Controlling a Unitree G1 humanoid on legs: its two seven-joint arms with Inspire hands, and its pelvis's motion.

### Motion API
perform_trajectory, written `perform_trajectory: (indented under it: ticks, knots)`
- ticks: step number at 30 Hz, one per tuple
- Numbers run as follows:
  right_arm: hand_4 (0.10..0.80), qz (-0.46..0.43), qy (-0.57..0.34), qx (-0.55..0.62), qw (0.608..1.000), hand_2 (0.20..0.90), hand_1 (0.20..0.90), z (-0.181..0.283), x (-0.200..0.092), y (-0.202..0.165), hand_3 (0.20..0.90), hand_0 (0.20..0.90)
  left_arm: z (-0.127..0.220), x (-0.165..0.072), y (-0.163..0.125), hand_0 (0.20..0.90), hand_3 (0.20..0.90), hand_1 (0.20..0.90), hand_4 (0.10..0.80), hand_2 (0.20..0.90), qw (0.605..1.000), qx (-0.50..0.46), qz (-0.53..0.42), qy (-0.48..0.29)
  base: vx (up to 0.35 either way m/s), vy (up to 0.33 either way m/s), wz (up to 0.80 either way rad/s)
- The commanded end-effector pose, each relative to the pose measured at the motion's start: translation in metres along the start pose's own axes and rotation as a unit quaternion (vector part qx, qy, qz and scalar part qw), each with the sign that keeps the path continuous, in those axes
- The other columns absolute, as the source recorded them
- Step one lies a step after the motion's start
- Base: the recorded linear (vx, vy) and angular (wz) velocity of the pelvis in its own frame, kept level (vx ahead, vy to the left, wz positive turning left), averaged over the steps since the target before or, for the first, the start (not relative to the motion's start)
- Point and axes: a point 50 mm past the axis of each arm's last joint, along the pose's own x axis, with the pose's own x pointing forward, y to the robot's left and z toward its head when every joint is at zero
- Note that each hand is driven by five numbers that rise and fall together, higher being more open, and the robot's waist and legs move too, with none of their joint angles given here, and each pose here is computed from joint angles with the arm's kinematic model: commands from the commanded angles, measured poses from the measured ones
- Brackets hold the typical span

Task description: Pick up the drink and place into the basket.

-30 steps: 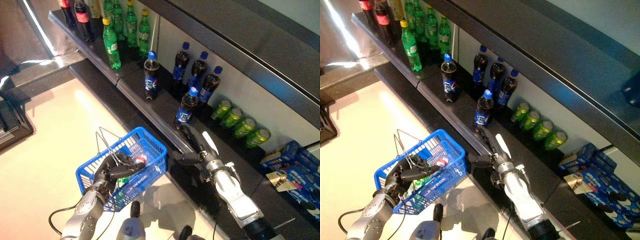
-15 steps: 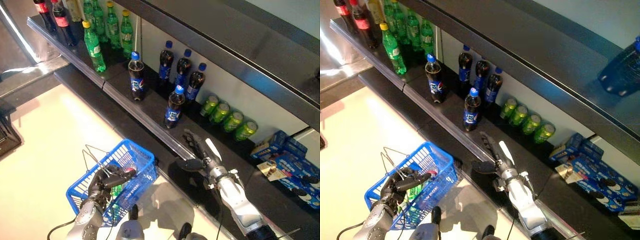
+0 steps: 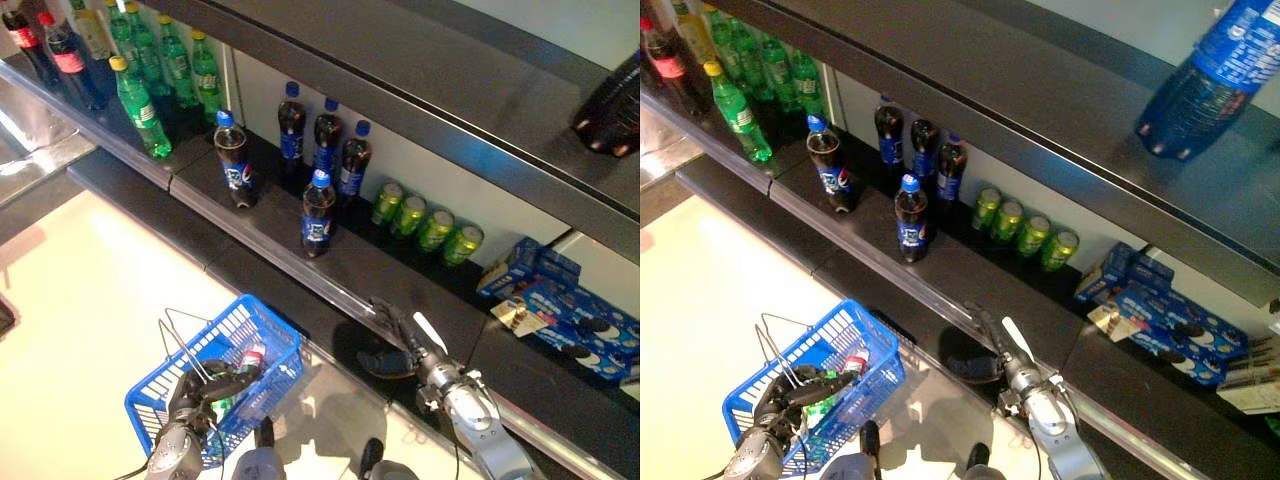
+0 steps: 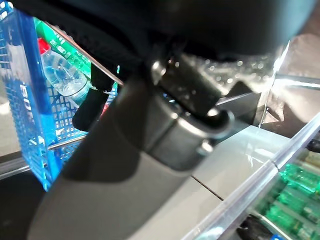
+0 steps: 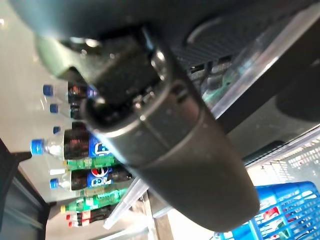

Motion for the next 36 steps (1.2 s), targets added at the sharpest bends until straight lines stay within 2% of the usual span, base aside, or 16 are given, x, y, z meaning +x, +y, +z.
perform_trajectory:
  ticks: [1, 4, 8, 12, 18, 26, 28, 29, 36]
  knots:
    - [0.800, -0.013, -0.027, -0.042, 0.999, 0.900, 0.900, -0.003, -0.009, -0.019, 0.900, 0.900, 0.096, 0.001, -0.017, 0.300, 0.200, 0.300, 0.100, 0.300, 0.955, -0.009, -0.031, -0.295, -0.074, 0.068, -0.34]
    - [0.800, -0.008, -0.018, -0.045, 0.999, 0.900, 0.900, -0.010, -0.011, -0.026, 0.900, 0.900, 0.081, 0.001, 0.001, 0.300, 0.200, 0.300, 0.100, 0.300, 0.959, -0.020, 0.031, -0.282, -0.063, 0.104, -0.41]
    - [0.800, -0.024, -0.014, -0.042, 0.999, 0.900, 0.900, -0.014, -0.012, -0.032, 0.900, 0.900, 0.074, -0.001, 0.008, 0.300, 0.200, 0.300, 0.100, 0.300, 0.958, -0.024, 0.056, -0.279, -0.058, 0.114, -0.84]
    - [0.800, -0.083, 0.007, -0.010, 0.996, 0.900, 0.900, -0.025, -0.015, -0.035, 0.900, 0.900, 0.071, 0.007, 0.009, 0.300, 0.200, 0.300, 0.100, 0.300, 0.962, -0.009, 0.068, -0.263, -0.101, 0.180, -1.27]
    - [0.800, -0.144, 0.041, 0.037, 0.988, 0.900, 0.900, -0.048, -0.031, -0.043, 0.900, 0.900, 0.062, 0.012, 0.029, 0.300, 0.200, 0.300, 0.100, 0.300, 0.967, 0.015, 0.083, -0.239, -0.153, 0.100, -0.72]
    - [0.800, -0.252, 0.164, 0.110, 0.947, 0.900, 0.900, -0.107, -0.060, -0.058, 0.900, 0.900, 0.021, 0.016, 0.046, 0.300, 0.200, 0.300, 0.100, 0.300, 0.988, 0.022, 0.085, -0.129, -0.209, -0.032, -0.59]
    - [0.800, -0.255, 0.174, 0.114, 0.944, 0.900, 0.900, -0.112, -0.062, -0.057, 0.900, 0.900, 0.018, 0.017, 0.047, 0.300, 0.200, 0.300, 0.100, 0.300, 0.989, 0.019, 0.086, -0.122, -0.021, -0.138, -0.27]
    - [0.800, -0.267, 0.222, 0.132, 0.928, 0.900, 0.900, -0.134, -0.075, -0.053, 0.900, 0.900, 0.005, 0.017, 0.052, 0.300, 0.200, 0.300, 0.100, 0.300, 0.993, 0.012, 0.084, -0.087, -0.034, -0.202, -0.34]
    - [0.800, -0.241, 0.356, 0.188, 0.883, 0.900, 0.900, -0.174, -0.107, -0.034, 0.900, 0.900, -0.040, 0.010, 0.061, 0.300, 0.200, 0.300, 0.100, 0.300, 0.997, 0.012, 0.051, 0.051, -0.014, -0.156, -0.08]
